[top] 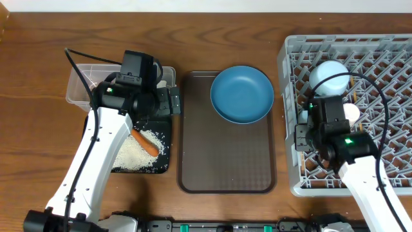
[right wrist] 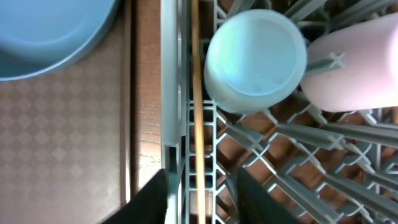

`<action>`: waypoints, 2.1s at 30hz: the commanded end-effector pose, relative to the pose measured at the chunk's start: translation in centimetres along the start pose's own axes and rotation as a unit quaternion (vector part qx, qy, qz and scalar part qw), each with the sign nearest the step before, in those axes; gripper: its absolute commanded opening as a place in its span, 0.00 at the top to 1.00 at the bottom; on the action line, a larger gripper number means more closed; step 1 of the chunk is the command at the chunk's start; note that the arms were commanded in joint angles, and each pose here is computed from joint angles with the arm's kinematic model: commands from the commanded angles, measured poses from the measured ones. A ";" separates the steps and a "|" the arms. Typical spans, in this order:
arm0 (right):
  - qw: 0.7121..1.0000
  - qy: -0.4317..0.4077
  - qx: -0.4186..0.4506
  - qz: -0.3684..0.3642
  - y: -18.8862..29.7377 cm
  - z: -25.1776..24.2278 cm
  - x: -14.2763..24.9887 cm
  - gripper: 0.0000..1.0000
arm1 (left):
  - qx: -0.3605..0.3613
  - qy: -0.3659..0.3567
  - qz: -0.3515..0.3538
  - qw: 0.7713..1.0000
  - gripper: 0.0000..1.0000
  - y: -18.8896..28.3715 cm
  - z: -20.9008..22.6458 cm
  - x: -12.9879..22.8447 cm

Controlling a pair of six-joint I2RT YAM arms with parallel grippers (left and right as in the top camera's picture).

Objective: Sort waste into correct bins and load items into the dishwasher rack
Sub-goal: 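Carry the chopstick right and insert it into the rack, then move the right gripper to the teal plate and grasp its rim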

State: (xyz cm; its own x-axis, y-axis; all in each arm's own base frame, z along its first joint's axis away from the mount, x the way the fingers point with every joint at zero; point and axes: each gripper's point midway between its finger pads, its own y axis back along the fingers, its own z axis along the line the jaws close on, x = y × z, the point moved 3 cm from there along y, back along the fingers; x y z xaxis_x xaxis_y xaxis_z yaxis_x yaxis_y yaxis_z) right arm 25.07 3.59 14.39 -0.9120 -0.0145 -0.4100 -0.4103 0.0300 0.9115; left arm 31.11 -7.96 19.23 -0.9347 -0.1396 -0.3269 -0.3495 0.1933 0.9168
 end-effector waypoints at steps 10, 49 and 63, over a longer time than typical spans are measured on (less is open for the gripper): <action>0.999 -0.003 -0.027 -0.022 0.5 0.7 -1.9 0.50 | -0.007 0.000 0.005 1.000 0.00 -0.3 0.4 0.2; 0.961 0.166 -0.215 -0.046 -8.4 21.3 -4.1 0.37 | -0.007 0.000 0.005 1.000 0.00 -0.3 0.4 0.2; 0.959 0.168 -0.225 -0.040 -9.6 22.1 -3.7 0.99 | -0.007 0.000 0.005 1.000 0.00 -0.3 0.4 0.2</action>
State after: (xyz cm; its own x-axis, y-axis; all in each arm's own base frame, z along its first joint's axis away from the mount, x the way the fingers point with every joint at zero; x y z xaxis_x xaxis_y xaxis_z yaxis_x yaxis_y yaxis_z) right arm 32.80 25.33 6.42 -0.7833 -0.3263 -0.5292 -0.3840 -0.4155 0.8246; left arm 31.11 -7.96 19.23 -0.9347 -0.1396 -0.3269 -0.3495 0.1933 0.9168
